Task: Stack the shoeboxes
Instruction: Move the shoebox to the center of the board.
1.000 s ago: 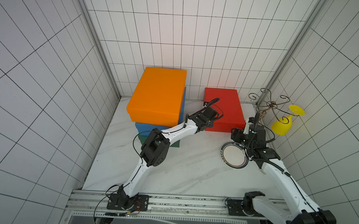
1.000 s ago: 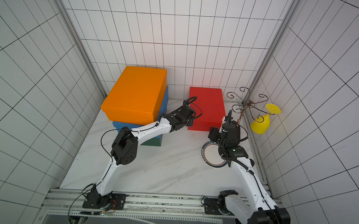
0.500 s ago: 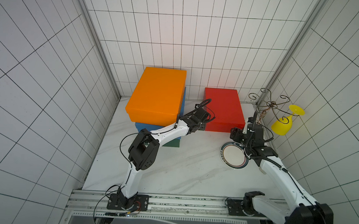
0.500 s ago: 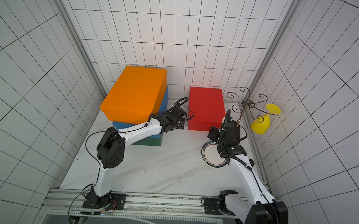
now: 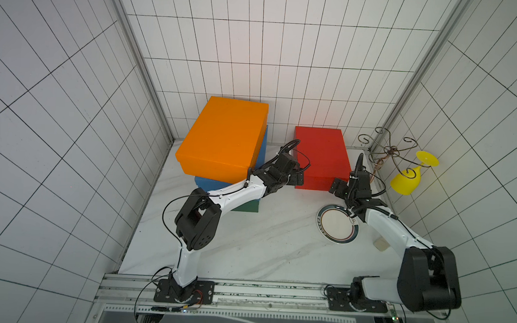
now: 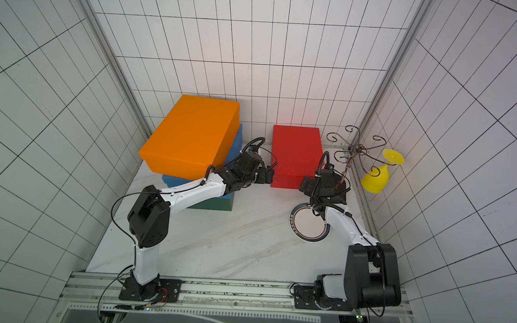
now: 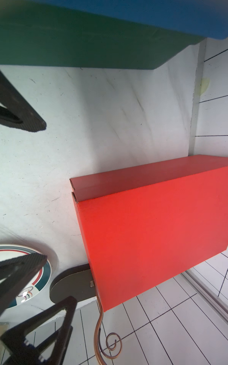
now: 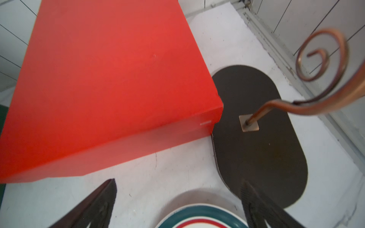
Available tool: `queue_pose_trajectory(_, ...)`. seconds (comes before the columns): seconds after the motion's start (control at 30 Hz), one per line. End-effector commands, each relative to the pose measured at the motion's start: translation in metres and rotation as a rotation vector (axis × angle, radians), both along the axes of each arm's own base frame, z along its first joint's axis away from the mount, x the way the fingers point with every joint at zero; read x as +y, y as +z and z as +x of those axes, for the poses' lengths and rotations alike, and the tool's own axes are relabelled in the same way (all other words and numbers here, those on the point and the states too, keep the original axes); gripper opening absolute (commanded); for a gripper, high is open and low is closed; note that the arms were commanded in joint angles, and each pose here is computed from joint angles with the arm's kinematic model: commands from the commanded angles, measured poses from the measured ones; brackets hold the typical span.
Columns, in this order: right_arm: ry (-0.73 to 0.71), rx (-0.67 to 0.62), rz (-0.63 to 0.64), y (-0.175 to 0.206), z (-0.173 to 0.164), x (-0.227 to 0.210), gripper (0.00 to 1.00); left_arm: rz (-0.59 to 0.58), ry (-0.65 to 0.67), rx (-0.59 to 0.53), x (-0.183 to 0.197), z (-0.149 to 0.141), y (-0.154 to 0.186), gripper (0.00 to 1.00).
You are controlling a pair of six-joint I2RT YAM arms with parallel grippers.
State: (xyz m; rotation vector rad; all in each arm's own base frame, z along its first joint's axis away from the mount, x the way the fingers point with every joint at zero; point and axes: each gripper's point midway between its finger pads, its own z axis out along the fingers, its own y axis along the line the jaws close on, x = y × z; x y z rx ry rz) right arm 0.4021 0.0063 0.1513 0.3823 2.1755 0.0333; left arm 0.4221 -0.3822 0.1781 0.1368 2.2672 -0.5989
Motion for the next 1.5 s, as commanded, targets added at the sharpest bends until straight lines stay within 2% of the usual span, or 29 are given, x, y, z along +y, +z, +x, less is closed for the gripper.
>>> queue_pose_trajectory(0.0, 0.052, -0.180, 0.005, 0.062, 0.037, 0.008, 0.99, -0.033, -0.013, 0.011, -0.010, 0.007, -0.007, 0.97)
queue_pose_trajectory(0.1, 0.073, -0.206, 0.004, 0.068, 0.043, 0.011, 0.99, -0.044, -0.019, 0.020, -0.014, 0.011, -0.010, 0.98)
queue_pose_trajectory(0.43, -0.020, -0.202, -0.053, 0.066, 0.063, -0.018, 0.99, -0.083, -0.031, 0.020, -0.023, 0.024, -0.010, 0.98)
queue_pose_trajectory(0.6, -0.051, -0.201, -0.028, 0.058, 0.072, -0.034, 0.98, -0.091, -0.033, 0.027, -0.026, 0.031, -0.016, 0.98)
queue_pose_trajectory(0.77, -0.025, -0.192, -0.004, 0.045, 0.080, -0.031, 0.98, -0.119, -0.042, 0.044, -0.031, 0.037, -0.022, 0.98)
queue_pose_trajectory(0.93, 0.057, -0.202, 0.068, 0.034, 0.084, -0.013, 0.96, -0.135, -0.050, 0.049, -0.036, 0.042, -0.027, 0.98)
queue_pose_trajectory(1.13, 0.150, -0.187, 0.205, 0.014, 0.078, 0.019, 0.89, -0.161, -0.035, 0.059, -0.030, 0.050, -0.026, 0.98)
queue_pose_trajectory(1.33, 0.219, -0.146, 0.219, 0.000, 0.065, 0.056, 0.88, -0.170, -0.004, 0.043, -0.017, 0.061, -0.019, 0.98)
queue_pose_trajectory(1.47, 0.195, -0.114, 0.202, -0.003, 0.064, 0.056, 0.91, -0.168, 0.017, 0.041, -0.008, 0.068, -0.018, 0.98)
